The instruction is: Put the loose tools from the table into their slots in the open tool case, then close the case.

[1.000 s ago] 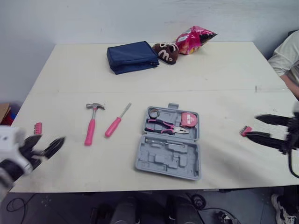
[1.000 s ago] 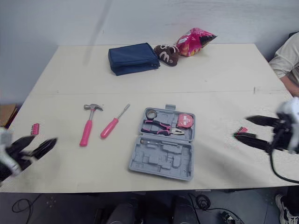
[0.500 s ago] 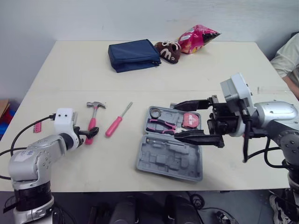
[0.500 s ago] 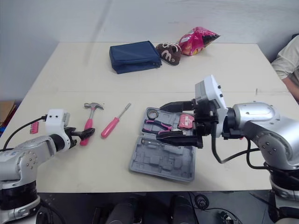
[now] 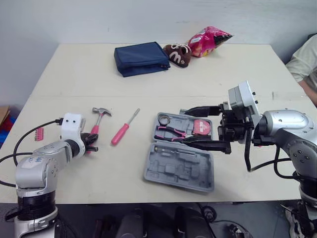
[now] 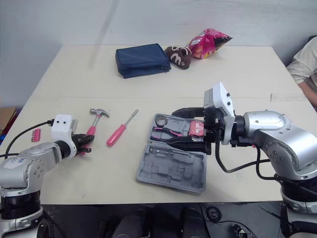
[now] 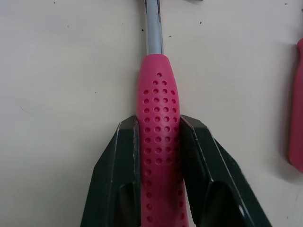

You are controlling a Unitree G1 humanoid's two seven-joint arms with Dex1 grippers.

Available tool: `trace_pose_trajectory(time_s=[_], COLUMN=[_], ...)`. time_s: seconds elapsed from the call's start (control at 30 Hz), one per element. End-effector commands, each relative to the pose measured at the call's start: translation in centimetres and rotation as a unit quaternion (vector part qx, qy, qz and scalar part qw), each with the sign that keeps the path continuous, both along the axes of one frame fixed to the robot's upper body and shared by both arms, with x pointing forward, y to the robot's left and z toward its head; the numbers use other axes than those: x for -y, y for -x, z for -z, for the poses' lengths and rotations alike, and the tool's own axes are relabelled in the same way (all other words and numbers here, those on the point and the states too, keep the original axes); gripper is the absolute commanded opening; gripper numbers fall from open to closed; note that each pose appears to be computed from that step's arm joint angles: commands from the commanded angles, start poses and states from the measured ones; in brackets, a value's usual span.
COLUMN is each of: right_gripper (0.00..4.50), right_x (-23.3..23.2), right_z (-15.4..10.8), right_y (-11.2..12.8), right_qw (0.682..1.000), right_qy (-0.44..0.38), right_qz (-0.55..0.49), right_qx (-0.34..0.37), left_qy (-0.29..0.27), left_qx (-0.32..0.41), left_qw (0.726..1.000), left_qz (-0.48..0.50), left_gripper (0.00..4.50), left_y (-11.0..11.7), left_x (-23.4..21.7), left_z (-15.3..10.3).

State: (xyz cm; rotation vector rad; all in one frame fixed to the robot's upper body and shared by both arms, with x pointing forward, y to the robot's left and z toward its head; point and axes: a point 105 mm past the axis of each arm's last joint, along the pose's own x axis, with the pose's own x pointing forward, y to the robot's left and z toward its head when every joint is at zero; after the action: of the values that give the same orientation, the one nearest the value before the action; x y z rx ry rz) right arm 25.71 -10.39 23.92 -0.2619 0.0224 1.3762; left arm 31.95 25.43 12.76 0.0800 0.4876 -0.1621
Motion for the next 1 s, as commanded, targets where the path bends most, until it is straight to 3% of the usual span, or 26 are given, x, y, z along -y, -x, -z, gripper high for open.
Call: trace_pose_trajectory(time_s=[0.03,0.17,0.33,0.47,0.73,0.87,1.0], right_gripper=[4.50,4.50,4.50,4.50,4.50,4.50,4.50], right_x=[2.0,4.4,6.7,7.9,8.6,8.6,8.5], right_z=[1.1,3.7,6.1,7.6,7.8,7.7,7.7], right_y=[0.5,1.6,3.2,4.9,6.9,7.4,7.3], right_qw=[0.999,0.994,0.985,0.975,0.969,0.968,0.967], right_qy=[0.036,0.080,0.122,0.154,0.132,0.127,0.117], right_qz=[0.025,0.056,0.099,0.125,0.171,0.181,0.194], right_qx=[-0.002,-0.040,-0.072,-0.096,-0.120,-0.121,-0.117], left_qy=[-0.052,-0.063,-0.075,-0.089,-0.119,-0.129,-0.166], left_qx=[0.116,0.159,0.097,0.052,-0.014,-0.012,-0.019], left_qw=[0.983,0.929,0.818,0.760,0.722,0.733,0.699], left_qz=[0.135,0.328,0.562,0.642,0.681,0.668,0.695], left_gripper=[0.52,0.52,0.52,0.52,0.52,0.52,0.52], left_y=[-0.7,0.5,4.1,4.5,3.5,2.2,2.9], left_x=[2.6,7.9,14.3,17.1,20.7,22.0,22.4], left_z=[-6.8,-9.8,-8.2,-7.1,-3.1,-1.9,-0.7])
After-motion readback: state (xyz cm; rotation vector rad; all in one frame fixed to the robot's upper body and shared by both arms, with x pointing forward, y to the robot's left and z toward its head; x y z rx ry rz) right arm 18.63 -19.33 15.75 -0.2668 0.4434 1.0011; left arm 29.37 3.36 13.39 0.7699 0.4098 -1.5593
